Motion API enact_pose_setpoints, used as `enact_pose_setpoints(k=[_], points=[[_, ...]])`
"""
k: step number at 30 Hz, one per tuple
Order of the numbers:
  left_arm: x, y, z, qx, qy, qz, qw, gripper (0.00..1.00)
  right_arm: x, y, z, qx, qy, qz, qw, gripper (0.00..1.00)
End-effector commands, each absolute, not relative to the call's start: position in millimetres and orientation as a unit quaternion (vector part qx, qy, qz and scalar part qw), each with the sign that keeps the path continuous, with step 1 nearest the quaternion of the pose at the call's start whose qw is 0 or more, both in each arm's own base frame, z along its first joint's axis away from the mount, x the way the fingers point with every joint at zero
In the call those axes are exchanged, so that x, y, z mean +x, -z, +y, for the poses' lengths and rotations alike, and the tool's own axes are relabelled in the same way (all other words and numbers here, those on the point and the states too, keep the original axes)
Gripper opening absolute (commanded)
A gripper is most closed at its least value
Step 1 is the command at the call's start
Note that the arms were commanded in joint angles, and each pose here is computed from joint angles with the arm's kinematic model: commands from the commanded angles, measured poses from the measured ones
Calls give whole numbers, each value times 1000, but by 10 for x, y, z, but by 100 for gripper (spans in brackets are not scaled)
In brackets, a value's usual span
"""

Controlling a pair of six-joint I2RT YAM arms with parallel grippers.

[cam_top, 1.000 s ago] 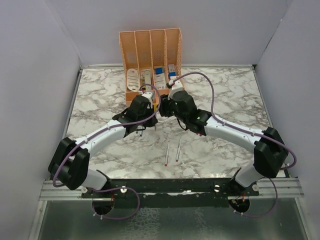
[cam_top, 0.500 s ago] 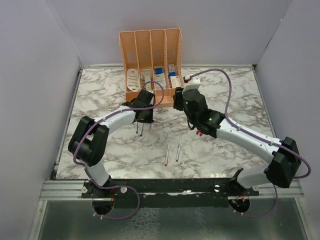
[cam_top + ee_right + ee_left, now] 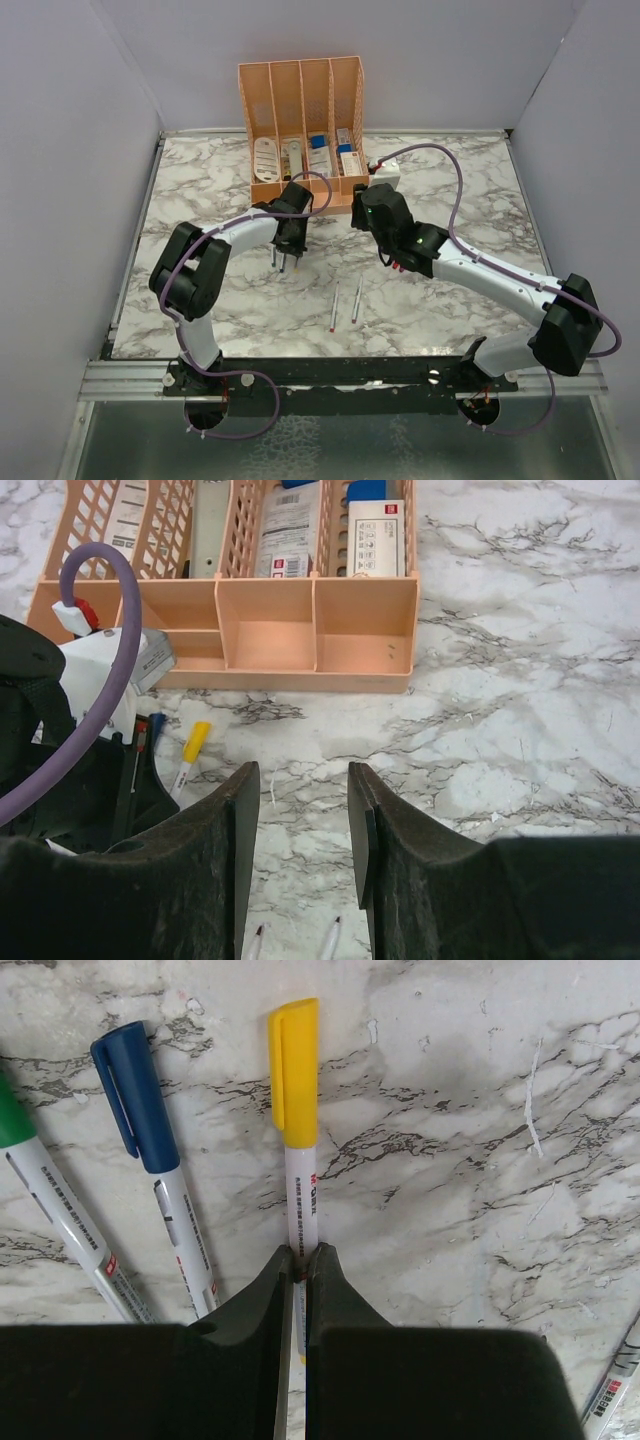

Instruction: Insert the pens into the pen caps

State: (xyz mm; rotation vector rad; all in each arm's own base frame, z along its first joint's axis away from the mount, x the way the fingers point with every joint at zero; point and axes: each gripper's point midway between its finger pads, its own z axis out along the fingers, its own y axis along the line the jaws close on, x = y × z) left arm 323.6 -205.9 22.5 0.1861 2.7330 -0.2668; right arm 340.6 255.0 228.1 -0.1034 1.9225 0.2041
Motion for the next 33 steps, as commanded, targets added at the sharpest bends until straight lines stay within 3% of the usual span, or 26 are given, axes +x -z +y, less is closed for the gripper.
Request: enact_pose_setpoints(k=[1, 5, 7, 13, 21, 27, 33], points=[[3182, -148, -1936, 65, 67, 980, 175, 6, 3380, -2205, 2491, -36, -75, 824, 561, 41], [3211, -192, -1953, 65, 71, 979, 182, 11, 3385, -2196, 2526, -40, -80, 824, 559, 41], [3234, -243, -1971, 67, 74, 977, 188, 19, 3391, -2199, 2520, -36, -79, 824, 560, 52], [3360, -481, -2004, 67, 81, 970, 221, 33, 3396, -2184, 2490, -29, -73, 824, 562, 60], [3471, -936, -2105, 68, 115, 953, 271, 34, 3444, -2105, 2264, 25, -54, 831, 553, 80], [3378, -1204, -2154, 69, 147, 942, 292, 34, 3541, -1825, 1828, 98, -47, 853, 510, 81], [2944, -1120, -2341, 95, 188, 945, 249, 34, 3556, -1445, 1407, 148, -30, 876, 459, 79]])
